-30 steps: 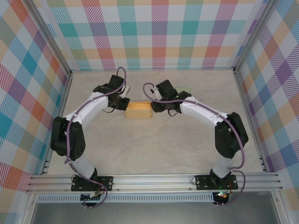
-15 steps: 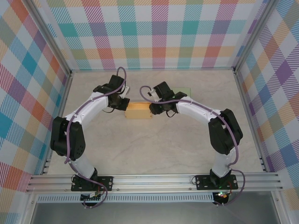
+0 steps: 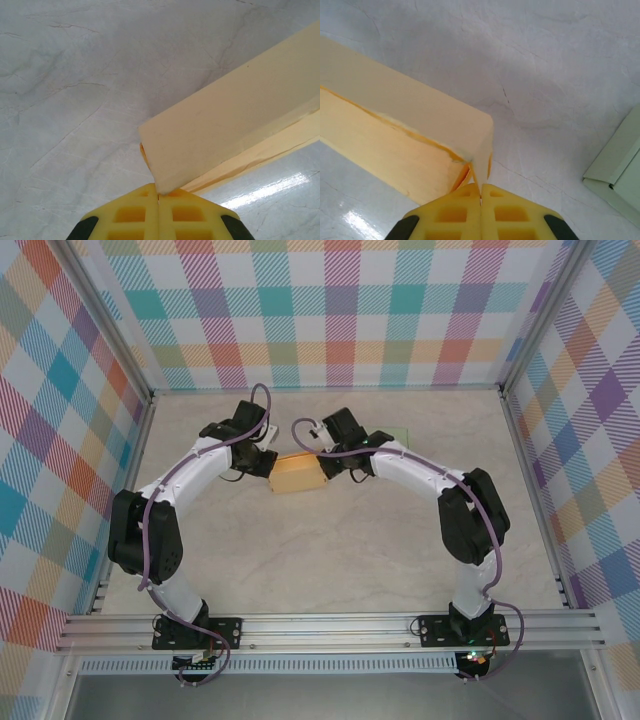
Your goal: Fold the paper box
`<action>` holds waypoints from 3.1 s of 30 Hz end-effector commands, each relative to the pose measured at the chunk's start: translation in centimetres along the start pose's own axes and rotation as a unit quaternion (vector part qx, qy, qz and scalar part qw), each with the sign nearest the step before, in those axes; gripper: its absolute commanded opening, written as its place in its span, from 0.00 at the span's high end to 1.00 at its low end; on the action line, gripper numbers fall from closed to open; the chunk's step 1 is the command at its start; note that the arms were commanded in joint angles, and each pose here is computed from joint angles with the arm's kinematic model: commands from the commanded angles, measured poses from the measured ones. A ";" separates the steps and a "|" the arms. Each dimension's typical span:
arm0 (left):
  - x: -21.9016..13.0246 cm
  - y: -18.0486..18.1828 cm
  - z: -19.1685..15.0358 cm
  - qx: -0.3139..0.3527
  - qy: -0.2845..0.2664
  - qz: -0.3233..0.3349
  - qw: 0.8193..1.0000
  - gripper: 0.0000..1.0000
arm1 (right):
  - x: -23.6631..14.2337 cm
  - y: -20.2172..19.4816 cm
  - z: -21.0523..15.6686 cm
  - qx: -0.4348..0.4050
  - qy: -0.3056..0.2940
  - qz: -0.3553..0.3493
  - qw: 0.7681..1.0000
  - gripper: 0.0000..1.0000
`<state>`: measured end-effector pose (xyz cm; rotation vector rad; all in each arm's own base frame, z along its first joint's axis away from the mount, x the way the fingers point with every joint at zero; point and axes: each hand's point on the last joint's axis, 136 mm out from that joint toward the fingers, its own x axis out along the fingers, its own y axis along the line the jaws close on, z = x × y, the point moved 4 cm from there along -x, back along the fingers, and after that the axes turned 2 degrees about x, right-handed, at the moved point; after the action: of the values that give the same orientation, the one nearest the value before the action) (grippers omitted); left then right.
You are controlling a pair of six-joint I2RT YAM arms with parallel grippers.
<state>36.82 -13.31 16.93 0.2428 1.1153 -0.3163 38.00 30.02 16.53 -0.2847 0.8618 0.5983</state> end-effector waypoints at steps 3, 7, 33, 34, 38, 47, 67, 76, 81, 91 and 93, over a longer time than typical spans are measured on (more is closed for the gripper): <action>-1.1 -0.7 0.2 0.010 0.001 -0.006 1.000 0.99 | -1.9 1.2 2.1 0.013 -0.014 0.040 0.999 0.97; -0.9 -1.0 0.5 0.009 -0.002 -0.002 1.000 0.99 | -2.8 2.0 2.4 0.039 -0.002 0.070 0.997 0.97; -0.4 -2.4 1.1 -0.036 -0.046 0.031 0.998 0.86 | -3.2 3.2 0.1 0.120 0.042 0.114 0.985 1.00; -0.2 -2.4 1.0 -0.034 -0.042 0.035 0.998 0.86 | -3.2 3.2 0.1 0.120 0.043 0.114 0.985 1.00; 0.9 -2.8 0.6 -0.020 -0.027 0.048 0.998 0.87 | -3.4 3.1 0.3 0.121 0.041 0.112 0.986 1.00; 2.6 -3.3 0.2 0.011 -0.001 0.086 0.996 0.88 | -4.4 3.2 1.3 0.124 0.031 0.114 0.985 1.00; 4.3 -4.1 -0.3 0.056 0.019 0.156 0.986 0.89 | -5.6 2.1 2.9 0.144 -0.015 0.086 0.986 1.00; 4.8 -4.3 -0.3 0.065 0.025 0.170 0.983 0.90 | -4.8 2.6 3.0 0.179 -0.006 0.123 0.976 1.00; 5.1 -4.5 -0.2 0.073 0.027 0.174 0.982 0.89 | -5.0 2.4 3.2 0.208 -0.017 0.146 0.967 1.00; 4.6 -4.4 0.0 0.077 0.026 0.184 0.980 0.90 | -4.3 1.0 1.7 0.228 0.000 0.120 0.966 1.00; 4.2 -4.4 0.2 0.078 0.021 0.183 0.980 0.90 | -4.2 0.6 1.3 0.225 0.008 0.102 0.969 1.00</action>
<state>38.67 -16.80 15.36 0.5287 0.9678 0.0247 36.38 29.22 18.83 0.2029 1.0754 0.5486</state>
